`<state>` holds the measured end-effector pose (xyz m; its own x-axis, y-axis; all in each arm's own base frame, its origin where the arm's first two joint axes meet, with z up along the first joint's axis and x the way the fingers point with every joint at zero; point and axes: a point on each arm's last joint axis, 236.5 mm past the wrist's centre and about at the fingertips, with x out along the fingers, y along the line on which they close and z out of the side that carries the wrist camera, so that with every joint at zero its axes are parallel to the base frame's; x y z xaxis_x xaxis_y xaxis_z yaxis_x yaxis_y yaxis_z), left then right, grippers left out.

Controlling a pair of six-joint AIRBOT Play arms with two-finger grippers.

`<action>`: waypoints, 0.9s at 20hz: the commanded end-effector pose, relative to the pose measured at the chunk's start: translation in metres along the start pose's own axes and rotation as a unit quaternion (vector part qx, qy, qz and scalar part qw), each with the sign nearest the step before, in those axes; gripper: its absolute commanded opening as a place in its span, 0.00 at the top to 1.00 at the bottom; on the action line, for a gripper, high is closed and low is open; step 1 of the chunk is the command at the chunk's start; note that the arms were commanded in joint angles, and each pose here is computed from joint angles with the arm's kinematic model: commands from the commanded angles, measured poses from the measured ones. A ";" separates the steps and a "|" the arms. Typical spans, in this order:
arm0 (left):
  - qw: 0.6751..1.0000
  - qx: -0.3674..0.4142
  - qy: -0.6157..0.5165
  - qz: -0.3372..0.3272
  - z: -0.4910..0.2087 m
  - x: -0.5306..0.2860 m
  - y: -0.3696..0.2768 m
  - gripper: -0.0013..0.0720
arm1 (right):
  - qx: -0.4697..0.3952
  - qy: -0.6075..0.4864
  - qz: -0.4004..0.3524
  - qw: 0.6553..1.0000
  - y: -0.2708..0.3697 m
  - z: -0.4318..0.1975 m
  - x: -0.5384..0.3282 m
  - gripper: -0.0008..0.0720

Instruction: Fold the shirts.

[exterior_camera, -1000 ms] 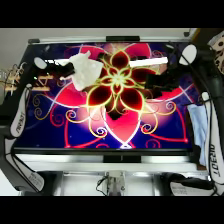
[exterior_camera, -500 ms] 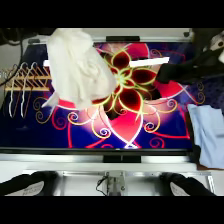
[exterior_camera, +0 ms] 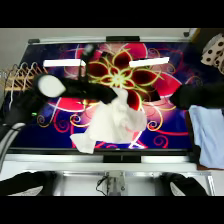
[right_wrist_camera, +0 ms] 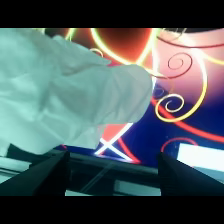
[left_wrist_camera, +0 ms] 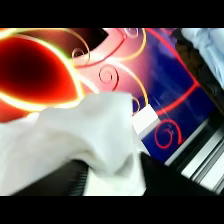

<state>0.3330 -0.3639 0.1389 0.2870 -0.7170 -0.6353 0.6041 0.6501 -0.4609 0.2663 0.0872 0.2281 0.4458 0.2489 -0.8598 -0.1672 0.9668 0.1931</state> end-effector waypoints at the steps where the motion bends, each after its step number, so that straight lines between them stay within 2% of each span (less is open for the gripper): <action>1: 0.994 -0.076 0.072 0.000 -0.052 0.045 0.014 0.01 | 0.014 0.057 -0.008 0.998 -0.011 -0.028 0.044 0.09; 3: 0.991 -0.082 0.099 0.023 -0.047 0.015 0.042 0.01 | 0.020 0.090 -0.025 0.995 -0.026 -0.046 0.081 0.09; 5: 0.980 -0.097 0.153 0.086 -0.057 -0.039 0.097 0.02 | 0.019 0.140 -0.032 0.989 -0.035 -0.077 0.111 0.09; 7: 0.954 -0.149 0.212 0.151 -0.094 -0.094 0.153 0.02 | 0.012 0.195 -0.024 0.980 -0.038 -0.113 0.134 0.09; 8: 0.942 -0.188 0.228 0.162 -0.116 -0.111 0.170 0.02 | 0.010 0.220 -0.012 0.975 -0.036 -0.131 0.143 0.09; 11: 0.908 -0.287 0.253 0.168 -0.197 -0.119 0.191 0.02 | 0.027 0.246 0.027 0.969 -0.023 -0.159 0.168 0.09; 14: 0.890 -0.361 0.242 0.135 -0.265 -0.086 0.179 0.02 | 0.055 0.233 0.064 0.969 -0.008 -0.166 0.187 0.09; 18: 0.877 -0.434 0.192 0.078 -0.295 -0.045 0.164 0.02 | 0.070 0.226 0.079 0.968 -0.001 -0.168 0.195 0.09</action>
<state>0.2163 -0.1332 -0.0655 -0.1089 -0.4759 -0.8727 -0.1453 0.8762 -0.4596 0.2052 0.1157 -0.0122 -0.0217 0.3328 -0.9428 -0.0880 0.9387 0.3334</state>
